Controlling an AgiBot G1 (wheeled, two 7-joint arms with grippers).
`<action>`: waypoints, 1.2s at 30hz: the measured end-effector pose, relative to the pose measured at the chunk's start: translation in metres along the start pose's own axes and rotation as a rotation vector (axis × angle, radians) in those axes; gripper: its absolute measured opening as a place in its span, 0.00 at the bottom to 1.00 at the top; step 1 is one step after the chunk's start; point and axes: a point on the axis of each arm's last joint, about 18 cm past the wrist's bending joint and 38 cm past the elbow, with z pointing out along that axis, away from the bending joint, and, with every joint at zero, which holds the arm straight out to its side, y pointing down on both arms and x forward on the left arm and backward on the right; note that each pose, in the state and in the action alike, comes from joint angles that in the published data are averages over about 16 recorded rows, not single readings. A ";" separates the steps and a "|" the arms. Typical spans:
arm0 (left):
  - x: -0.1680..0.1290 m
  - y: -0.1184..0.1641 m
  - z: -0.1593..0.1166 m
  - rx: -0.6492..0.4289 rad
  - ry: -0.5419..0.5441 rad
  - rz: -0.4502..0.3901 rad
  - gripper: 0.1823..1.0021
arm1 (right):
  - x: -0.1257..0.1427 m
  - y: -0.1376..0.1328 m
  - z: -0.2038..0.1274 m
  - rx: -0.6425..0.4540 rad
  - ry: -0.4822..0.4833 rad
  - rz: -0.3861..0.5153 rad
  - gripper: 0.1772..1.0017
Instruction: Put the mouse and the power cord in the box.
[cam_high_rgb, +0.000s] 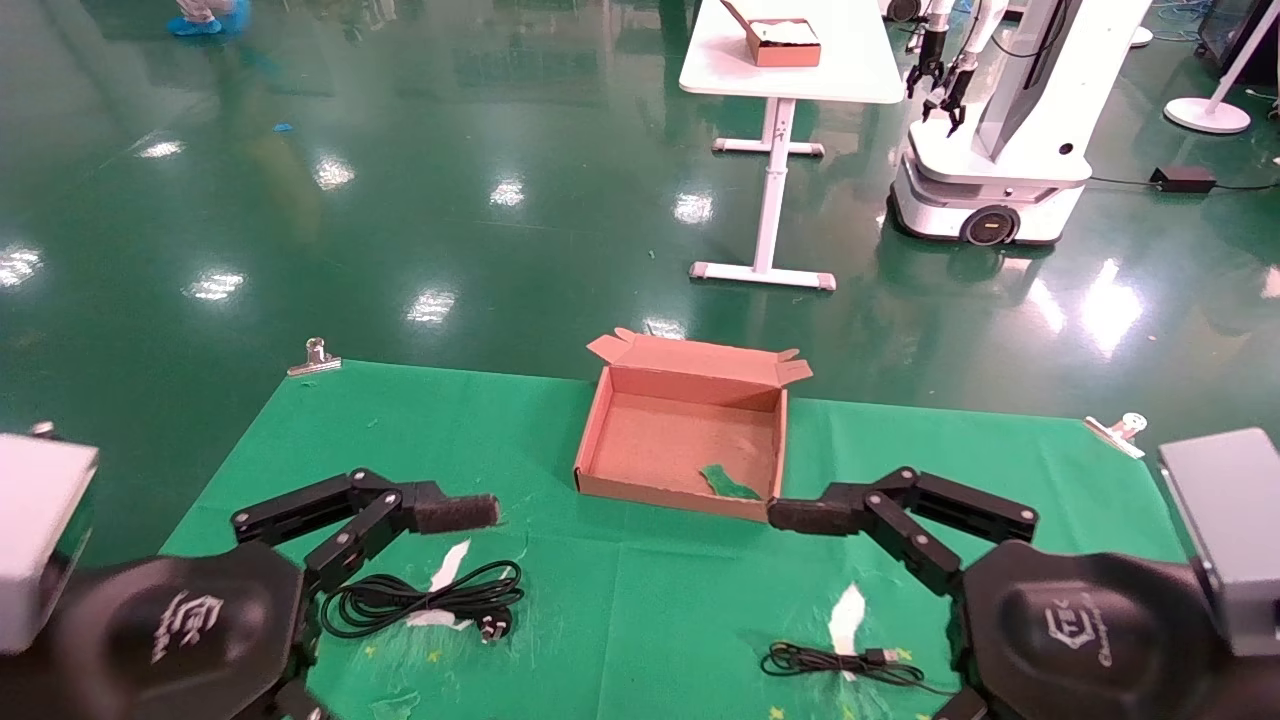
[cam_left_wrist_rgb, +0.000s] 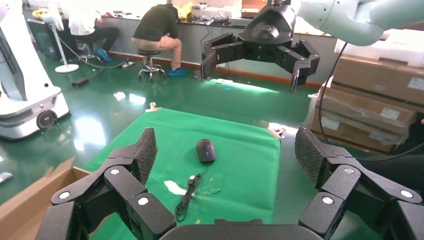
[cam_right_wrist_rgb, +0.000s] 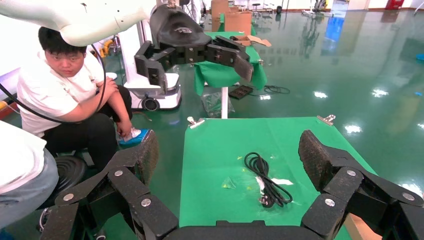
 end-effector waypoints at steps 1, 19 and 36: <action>-0.001 0.005 0.003 -0.037 0.005 0.012 1.00 | 0.000 0.004 -0.002 -0.027 0.004 0.004 1.00; -0.055 0.099 0.040 -0.728 -0.021 0.221 1.00 | 0.009 0.059 -0.035 -0.450 0.123 0.081 1.00; -0.114 0.138 0.062 -0.973 -0.218 0.163 1.00 | 0.017 0.068 -0.016 -0.446 0.099 0.078 1.00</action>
